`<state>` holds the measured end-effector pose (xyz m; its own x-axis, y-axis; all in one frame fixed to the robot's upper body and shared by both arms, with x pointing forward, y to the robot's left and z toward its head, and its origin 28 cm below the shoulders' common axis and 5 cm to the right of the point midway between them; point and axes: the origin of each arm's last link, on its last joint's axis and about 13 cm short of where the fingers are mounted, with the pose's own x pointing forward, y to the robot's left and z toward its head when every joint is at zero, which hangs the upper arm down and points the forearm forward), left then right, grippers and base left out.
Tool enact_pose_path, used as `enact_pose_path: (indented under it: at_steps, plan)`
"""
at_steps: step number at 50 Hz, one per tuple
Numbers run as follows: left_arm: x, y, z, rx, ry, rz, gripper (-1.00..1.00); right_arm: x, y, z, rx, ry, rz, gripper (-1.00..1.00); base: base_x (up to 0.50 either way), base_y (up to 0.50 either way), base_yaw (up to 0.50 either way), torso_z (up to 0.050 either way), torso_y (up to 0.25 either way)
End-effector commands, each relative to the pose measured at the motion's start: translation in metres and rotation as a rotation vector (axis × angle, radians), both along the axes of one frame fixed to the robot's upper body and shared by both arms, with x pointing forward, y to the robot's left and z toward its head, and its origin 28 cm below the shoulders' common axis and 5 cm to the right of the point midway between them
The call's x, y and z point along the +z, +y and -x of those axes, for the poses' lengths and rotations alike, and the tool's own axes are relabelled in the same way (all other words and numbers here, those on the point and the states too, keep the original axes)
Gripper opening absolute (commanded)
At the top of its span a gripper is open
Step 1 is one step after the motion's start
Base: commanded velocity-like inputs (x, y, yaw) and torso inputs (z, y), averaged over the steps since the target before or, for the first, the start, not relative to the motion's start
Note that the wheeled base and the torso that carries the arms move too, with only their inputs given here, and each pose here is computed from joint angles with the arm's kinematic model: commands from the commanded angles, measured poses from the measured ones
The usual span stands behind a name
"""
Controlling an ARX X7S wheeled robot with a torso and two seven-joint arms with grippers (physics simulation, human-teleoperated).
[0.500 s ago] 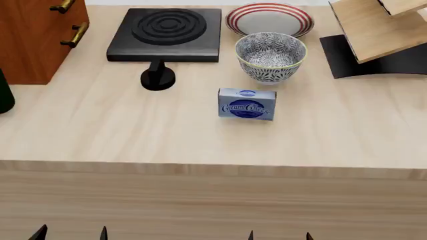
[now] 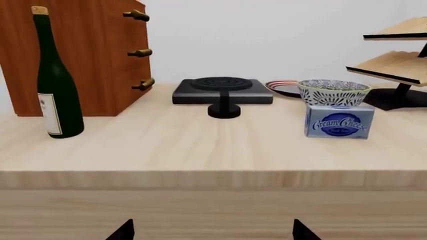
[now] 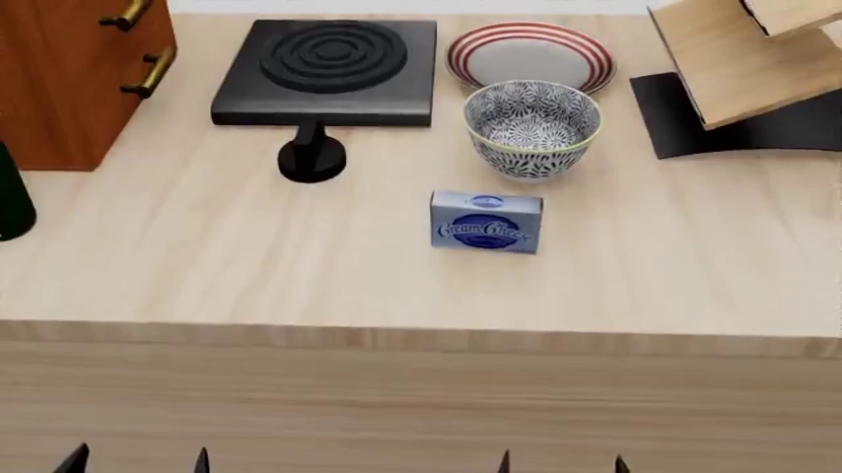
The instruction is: Pick up the cream cheese and put it in the bowl.
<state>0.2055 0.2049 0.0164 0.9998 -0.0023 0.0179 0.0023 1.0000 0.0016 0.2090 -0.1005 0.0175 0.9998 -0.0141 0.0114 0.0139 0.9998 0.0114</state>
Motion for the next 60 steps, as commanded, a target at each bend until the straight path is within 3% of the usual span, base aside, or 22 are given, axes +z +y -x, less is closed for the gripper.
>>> enact_pose_path:
  at_steps: [1,45,60]
  plan:
    - [0.002,0.001,0.001,0.000,-0.005,0.001,1.00,0.003,-0.002,0.001,-0.010,-0.012,-0.004,1.00,0.00,0.00,0.00,0.050,0.000]
    - [0.014,0.005,0.008,0.013,-0.050,-0.004,1.00,0.019,-0.006,0.007,-0.030,-0.058,-0.014,1.00,0.00,0.00,0.00,0.050,0.000]
    - [0.035,0.006,0.012,0.026,-0.079,-0.018,1.00,0.028,-0.007,0.010,-0.027,-0.077,-0.016,1.00,0.00,0.00,0.00,0.002,0.000]
